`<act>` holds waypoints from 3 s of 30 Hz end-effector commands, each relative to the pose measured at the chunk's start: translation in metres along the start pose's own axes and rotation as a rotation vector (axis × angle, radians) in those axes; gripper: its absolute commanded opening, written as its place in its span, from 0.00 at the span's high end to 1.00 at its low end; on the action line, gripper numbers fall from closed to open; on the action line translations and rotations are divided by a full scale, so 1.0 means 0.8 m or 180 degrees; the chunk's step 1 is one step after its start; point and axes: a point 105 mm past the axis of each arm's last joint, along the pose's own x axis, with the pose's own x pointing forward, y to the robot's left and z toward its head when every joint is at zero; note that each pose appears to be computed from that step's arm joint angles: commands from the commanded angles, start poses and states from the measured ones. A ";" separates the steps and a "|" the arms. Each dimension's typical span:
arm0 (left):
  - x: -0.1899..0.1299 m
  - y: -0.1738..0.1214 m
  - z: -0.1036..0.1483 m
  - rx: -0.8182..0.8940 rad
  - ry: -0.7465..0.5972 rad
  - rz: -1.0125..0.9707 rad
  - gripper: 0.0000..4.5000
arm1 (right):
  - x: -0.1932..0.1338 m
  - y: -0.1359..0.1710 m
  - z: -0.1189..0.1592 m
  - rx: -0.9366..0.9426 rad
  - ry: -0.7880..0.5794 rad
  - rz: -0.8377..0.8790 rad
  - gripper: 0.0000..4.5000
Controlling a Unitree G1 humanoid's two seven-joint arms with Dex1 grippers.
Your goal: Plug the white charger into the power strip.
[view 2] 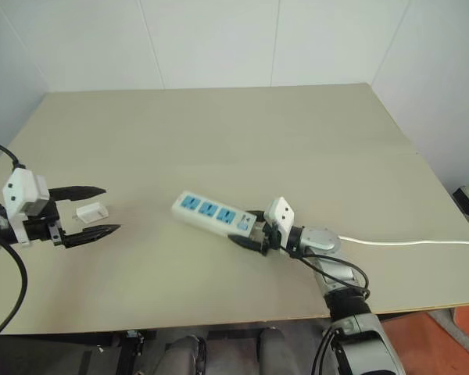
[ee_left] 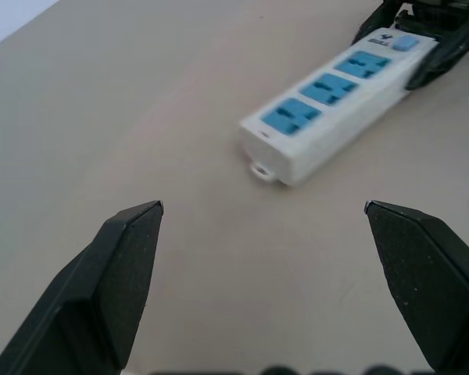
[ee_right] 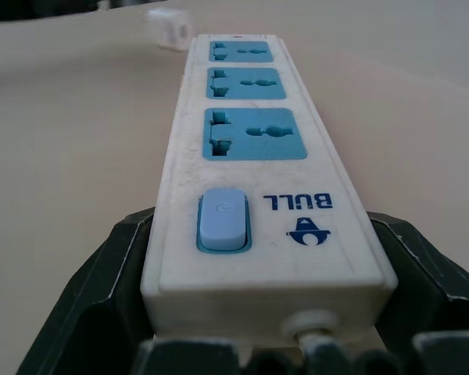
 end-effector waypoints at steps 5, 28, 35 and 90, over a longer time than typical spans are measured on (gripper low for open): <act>-0.017 0.016 0.005 0.0350 0.0332 -0.0122 0.00 | 0.005 0.031 -0.007 -0.0505 0.0188 0.0554 0.24; -0.036 0.118 -0.013 0.0913 0.2361 -0.0669 0.00 | 0.031 0.030 -0.009 -0.0464 0.0045 0.0984 0.24; -0.011 0.127 -0.031 0.0964 0.2764 -0.0794 0.00 | 0.030 0.026 -0.007 -0.0445 0.0044 0.0931 0.24; 0.078 0.095 -0.115 0.0510 0.3179 -0.0771 0.00 | 0.032 0.039 -0.010 -0.0312 -0.0010 0.0791 0.24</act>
